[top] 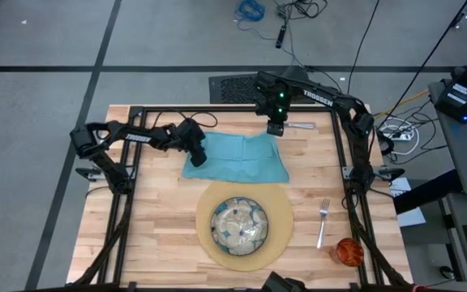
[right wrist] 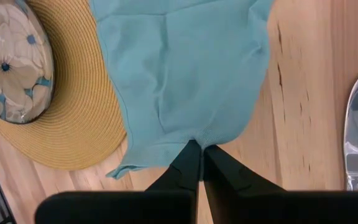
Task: Set table place
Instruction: Fold the blue napkin
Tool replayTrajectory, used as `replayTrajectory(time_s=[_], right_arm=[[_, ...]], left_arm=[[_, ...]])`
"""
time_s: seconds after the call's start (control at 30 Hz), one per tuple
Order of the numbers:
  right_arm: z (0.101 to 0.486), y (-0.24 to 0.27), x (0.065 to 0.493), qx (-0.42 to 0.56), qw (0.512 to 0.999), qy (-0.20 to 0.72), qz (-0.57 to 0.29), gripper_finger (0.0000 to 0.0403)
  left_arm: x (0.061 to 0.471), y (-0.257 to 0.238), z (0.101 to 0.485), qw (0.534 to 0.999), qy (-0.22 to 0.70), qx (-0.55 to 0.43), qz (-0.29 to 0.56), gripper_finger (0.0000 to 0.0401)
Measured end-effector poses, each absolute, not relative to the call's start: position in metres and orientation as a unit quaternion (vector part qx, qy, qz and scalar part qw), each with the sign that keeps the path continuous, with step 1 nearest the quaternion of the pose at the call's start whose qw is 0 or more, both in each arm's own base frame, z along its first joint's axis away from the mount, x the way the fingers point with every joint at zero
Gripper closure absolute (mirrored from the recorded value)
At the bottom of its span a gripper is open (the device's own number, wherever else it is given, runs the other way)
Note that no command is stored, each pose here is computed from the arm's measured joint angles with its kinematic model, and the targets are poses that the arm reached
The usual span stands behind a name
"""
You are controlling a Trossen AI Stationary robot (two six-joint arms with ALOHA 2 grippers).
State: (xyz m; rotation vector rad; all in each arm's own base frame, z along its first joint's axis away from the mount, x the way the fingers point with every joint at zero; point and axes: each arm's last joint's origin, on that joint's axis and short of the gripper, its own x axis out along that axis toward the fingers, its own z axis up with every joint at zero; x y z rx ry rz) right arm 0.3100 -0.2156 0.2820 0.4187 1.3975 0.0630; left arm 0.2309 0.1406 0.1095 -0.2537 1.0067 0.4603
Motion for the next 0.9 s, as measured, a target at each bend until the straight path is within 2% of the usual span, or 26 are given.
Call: replayTrajectory(time_s=[0.57,0.9], right_arm=[[0.283,-0.216,0.314,0.205,0.759,0.617,0.03,0.0403],[0.306,-0.219,0.319,0.189,0.79,0.583,0.017,0.0403]], left_arm=[[0.231,0.14,0.109,0.843,0.476,-0.121,0.218,0.0265],[0.231,0.141,0.109,0.845,0.473,-0.12,0.218,0.0265]])
